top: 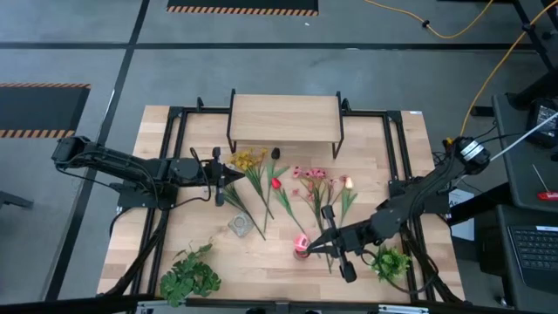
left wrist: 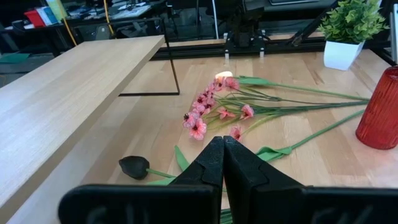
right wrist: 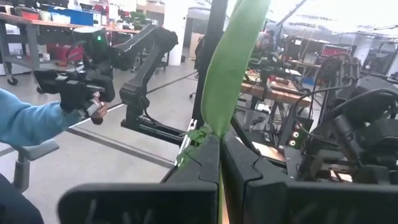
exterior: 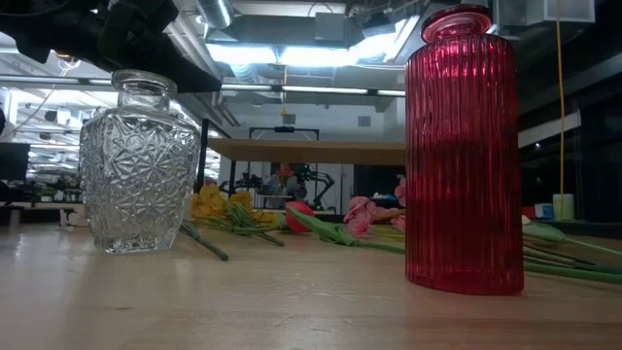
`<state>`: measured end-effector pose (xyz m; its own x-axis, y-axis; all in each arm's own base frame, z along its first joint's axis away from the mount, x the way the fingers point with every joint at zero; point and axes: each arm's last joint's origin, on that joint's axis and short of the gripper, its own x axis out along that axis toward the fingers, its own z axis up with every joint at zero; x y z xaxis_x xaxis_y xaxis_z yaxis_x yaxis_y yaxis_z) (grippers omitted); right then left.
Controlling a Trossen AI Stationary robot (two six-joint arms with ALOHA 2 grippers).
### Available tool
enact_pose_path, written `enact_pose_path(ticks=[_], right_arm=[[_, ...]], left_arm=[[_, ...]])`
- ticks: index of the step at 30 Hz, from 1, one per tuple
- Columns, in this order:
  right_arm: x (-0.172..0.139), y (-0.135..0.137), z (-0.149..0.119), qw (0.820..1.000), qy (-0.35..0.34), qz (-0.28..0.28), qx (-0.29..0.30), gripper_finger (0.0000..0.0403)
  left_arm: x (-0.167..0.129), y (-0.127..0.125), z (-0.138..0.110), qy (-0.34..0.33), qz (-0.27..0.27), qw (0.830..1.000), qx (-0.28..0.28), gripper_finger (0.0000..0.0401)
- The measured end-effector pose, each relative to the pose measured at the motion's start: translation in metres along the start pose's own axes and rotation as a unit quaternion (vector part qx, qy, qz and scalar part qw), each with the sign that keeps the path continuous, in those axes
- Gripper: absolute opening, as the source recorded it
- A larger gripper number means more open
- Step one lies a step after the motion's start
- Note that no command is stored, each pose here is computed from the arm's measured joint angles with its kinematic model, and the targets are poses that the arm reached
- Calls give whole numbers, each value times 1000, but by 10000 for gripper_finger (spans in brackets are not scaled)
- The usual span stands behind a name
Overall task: Pick and place flowers into a vace then onto a shelf
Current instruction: Put the pink tulip into the red vase
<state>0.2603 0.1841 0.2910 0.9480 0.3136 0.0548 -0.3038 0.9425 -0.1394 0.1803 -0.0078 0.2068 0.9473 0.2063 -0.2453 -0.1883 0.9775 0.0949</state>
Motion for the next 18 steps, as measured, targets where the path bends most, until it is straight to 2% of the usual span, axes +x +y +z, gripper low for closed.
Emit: enact_pose_path(ticks=[8,18], right_arm=[[6,2,-11,999,17,-44,-4,0],[9,5,-16,999,18,-43,22,0]], left_arm=[[0,0,0,0,0,1000,0,4],[0,0,0,0,0,1000,0,4]])
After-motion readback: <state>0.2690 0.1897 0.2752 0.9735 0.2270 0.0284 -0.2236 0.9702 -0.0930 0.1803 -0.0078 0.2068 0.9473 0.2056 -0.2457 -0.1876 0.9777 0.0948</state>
